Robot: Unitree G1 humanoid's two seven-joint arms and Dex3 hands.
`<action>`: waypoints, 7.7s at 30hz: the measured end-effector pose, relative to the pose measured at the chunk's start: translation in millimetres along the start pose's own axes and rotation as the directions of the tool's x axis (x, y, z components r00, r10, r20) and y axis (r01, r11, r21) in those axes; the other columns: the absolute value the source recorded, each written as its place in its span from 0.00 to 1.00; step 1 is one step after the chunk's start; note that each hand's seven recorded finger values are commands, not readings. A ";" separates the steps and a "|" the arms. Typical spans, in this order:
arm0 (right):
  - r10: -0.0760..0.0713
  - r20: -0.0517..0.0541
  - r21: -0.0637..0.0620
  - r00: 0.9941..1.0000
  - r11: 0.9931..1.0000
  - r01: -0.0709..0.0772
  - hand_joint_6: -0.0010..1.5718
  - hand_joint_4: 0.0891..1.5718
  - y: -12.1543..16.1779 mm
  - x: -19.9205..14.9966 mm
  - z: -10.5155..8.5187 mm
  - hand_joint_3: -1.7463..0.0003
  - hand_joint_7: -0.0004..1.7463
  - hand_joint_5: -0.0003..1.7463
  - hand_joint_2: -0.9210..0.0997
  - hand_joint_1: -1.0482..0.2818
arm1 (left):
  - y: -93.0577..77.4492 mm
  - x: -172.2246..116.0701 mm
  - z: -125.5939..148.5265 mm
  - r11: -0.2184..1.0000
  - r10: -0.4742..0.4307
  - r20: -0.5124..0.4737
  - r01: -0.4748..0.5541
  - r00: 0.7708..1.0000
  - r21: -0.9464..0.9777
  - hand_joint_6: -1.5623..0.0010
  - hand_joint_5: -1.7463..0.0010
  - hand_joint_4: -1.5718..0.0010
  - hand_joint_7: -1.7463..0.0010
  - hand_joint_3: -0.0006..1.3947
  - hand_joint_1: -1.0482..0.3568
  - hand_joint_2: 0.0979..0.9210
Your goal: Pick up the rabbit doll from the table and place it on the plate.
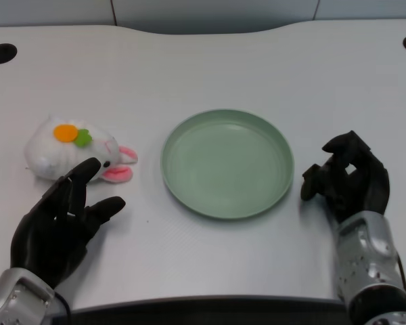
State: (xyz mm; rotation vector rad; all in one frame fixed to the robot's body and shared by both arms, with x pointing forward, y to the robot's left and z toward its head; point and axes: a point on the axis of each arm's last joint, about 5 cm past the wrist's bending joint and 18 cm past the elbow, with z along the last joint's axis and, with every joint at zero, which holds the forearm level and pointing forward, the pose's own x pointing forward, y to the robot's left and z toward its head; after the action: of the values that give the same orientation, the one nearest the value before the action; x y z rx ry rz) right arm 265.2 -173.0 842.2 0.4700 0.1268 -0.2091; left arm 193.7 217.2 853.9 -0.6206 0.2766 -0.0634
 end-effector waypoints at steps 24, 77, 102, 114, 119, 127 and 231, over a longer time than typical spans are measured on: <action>-0.003 0.002 0.001 1.000 1.000 0.003 0.43 0.45 0.3 0.1 0.3 0.78 0.51 0.76 0.00 0.51 | -4.2 1.4 3.1 0.997 -0.002 0.008 0.002 1.000 0.075 0.69 0.18 0.81 0.69 0.29 0.37 1.00; -0.084 0.033 0.068 0.996 0.994 0.082 0.39 0.42 7.8 -1.0 -1.0 0.74 0.57 0.78 0.00 0.52 | -89.9 41.1 175.5 -0.544 -0.146 -0.088 -0.005 0.985 0.839 0.77 0.76 0.91 1.00 0.02 0.15 0.98; -0.133 0.014 0.147 0.991 0.981 0.130 0.39 0.41 7.8 0.7 3.4 0.77 0.58 0.77 0.00 0.53 | -69.5 79.5 151.2 -0.690 0.123 -0.206 0.233 0.971 0.686 0.98 0.94 1.00 0.99 0.01 0.05 0.94; -0.134 0.012 0.144 0.991 0.981 0.131 0.40 0.44 5.5 0.7 4.0 0.76 0.57 0.76 0.00 0.52 | -74.5 110.5 121.0 -0.717 0.104 -0.188 0.205 0.977 0.667 0.99 0.98 0.99 1.00 0.00 0.03 0.92; -0.132 0.013 0.142 0.991 0.981 0.129 0.41 0.45 5.1 0.8 4.4 0.75 0.58 0.77 0.00 0.52 | -73.5 115.6 115.1 -0.746 0.085 -0.166 0.173 0.982 0.644 0.96 0.96 0.96 0.98 0.00 0.03 0.91; -0.131 0.010 0.159 0.991 0.979 0.128 0.41 0.46 3.2 0.8 4.0 0.77 0.58 0.77 0.00 0.51 | -62.5 116.3 101.0 -0.795 0.105 -0.175 0.188 0.979 0.576 0.94 0.95 0.95 0.98 0.00 0.04 0.88; -0.112 0.020 0.128 0.994 0.986 0.109 0.39 0.45 7.8 1.3 3.3 0.75 0.57 0.78 0.00 0.52 | -180.6 140.4 69.2 -0.520 -0.387 -0.100 -0.128 0.916 0.844 0.58 0.00 0.44 0.00 0.09 0.63 1.00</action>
State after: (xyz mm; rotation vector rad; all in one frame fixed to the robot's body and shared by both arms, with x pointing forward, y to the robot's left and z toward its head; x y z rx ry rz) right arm 268.5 -168.0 848.3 0.5866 0.1137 -0.3334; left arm 352.0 89.7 979.6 1.4284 -0.3250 -0.4801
